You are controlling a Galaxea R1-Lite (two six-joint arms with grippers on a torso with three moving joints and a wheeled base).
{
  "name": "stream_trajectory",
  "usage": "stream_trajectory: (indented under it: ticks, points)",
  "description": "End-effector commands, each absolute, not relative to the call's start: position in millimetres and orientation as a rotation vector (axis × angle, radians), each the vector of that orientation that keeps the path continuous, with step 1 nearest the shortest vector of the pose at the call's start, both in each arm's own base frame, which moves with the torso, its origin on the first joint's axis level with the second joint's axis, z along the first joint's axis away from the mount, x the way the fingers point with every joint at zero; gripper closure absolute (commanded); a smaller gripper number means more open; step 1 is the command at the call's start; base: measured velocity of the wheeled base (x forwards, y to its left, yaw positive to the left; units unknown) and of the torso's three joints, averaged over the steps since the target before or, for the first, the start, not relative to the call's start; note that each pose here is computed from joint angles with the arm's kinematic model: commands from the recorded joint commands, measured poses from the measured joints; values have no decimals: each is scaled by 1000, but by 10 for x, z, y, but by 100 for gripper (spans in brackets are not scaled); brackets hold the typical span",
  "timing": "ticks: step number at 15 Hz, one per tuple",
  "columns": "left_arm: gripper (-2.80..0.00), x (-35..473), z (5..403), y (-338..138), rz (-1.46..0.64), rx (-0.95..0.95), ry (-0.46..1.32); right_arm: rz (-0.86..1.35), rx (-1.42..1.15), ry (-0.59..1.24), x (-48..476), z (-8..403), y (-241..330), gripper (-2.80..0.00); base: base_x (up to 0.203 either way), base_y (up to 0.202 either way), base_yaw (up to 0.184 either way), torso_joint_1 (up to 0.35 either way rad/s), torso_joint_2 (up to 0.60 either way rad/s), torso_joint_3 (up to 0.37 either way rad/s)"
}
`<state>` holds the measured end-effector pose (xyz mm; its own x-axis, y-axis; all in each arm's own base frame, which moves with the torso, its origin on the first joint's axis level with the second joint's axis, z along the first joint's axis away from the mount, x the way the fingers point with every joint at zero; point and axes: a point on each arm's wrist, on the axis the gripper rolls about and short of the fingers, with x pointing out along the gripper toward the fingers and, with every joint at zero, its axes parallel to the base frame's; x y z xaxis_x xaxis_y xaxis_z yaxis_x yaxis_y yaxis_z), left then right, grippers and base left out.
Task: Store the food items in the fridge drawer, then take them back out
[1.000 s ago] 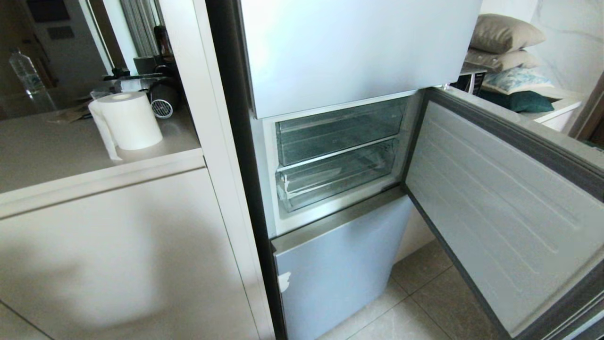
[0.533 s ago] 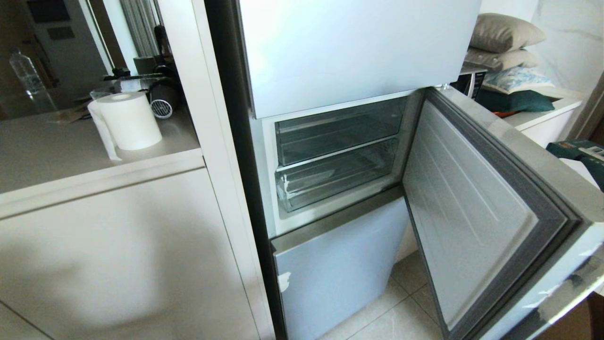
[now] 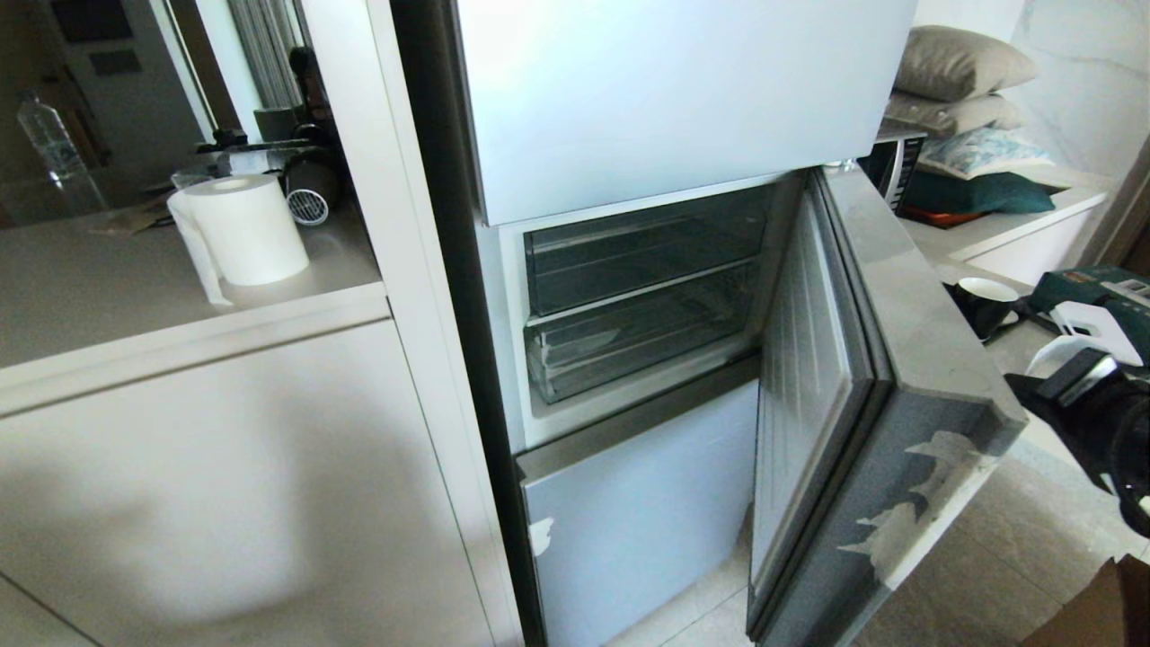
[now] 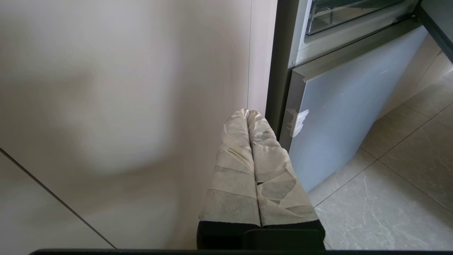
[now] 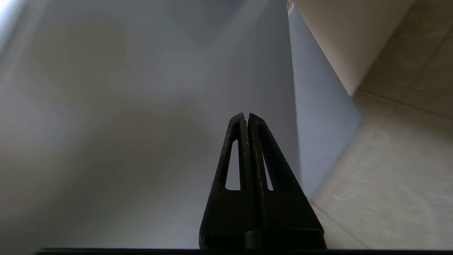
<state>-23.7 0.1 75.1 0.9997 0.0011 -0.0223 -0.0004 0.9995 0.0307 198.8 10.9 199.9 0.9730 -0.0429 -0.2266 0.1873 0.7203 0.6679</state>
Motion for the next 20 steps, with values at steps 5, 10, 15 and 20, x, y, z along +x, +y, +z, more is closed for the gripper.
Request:
stream_trajectory:
  ticks: [5, 10, 15, 20]
  points:
    - [0, -235, 750, 1, 1, 31, 25, 11, 591, 368, 2725, 1768, 916, 0, 0, 0, 0, 0, 0, 0]
    - [0, -235, 750, 1, 1, 31, 25, 112, 548, 386, 3341, 1582, 1727, 0, 0, 0, 0, 0, 0, 0]
    - [0, -235, 750, 1, 1, 31, 25, 154, 565, 259, 4099, 1410, 2414, 0, 0, 0, 0, 0, 0, 0]
    - [0, -235, 750, 1, 1, 31, 25, 196, 592, 183, 3664, 1841, 2282, 0, 0, 0, 0, 0, 0, 0]
